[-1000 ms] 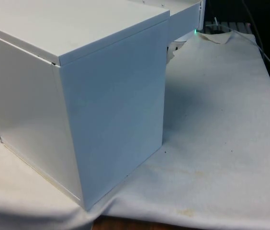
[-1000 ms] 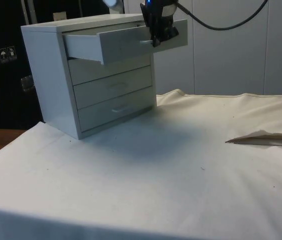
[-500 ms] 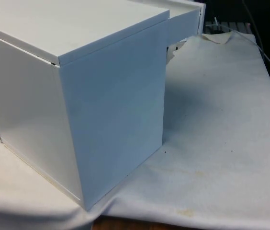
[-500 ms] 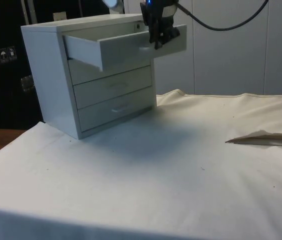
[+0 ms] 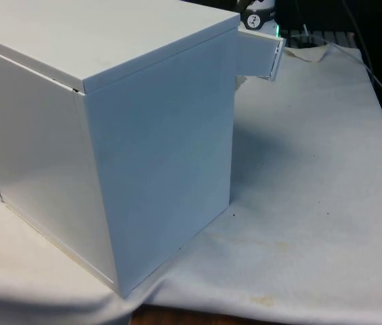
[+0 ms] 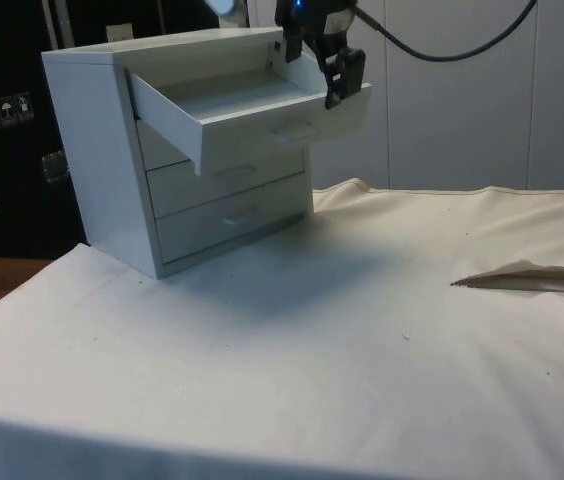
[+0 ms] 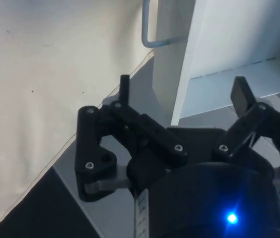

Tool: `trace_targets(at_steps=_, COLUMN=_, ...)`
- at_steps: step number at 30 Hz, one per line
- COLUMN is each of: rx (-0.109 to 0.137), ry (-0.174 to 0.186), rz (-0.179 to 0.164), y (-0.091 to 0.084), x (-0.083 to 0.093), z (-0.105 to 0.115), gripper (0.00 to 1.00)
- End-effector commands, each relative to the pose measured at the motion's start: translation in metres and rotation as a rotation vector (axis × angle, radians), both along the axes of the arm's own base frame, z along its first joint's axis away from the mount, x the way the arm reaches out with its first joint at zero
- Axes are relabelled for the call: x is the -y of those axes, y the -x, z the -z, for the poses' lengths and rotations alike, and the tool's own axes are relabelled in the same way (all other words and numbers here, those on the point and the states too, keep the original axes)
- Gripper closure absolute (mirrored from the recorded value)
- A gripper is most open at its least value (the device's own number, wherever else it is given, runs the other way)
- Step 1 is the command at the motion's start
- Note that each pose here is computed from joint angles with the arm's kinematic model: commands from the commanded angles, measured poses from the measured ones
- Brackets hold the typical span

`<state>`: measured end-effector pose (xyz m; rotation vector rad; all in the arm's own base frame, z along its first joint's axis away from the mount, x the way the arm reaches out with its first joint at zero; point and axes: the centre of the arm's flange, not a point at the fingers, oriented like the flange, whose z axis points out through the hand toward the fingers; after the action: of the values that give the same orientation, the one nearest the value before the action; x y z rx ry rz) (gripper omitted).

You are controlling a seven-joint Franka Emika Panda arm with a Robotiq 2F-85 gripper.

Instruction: Open the drawer, then close it.

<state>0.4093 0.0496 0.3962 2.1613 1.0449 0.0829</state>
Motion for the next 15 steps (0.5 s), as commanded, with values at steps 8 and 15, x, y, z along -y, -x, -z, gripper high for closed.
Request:
trace_targets(at_steps=8, rx=-0.004, ry=0.002, rz=0.007, y=0.017, x=-0.012, z=0.020, gripper=0.00)
trace_targets(at_steps=15, rx=-0.025, ry=-0.005, rz=0.010, y=0.032, x=-0.016, z=0.043, gripper=0.00)
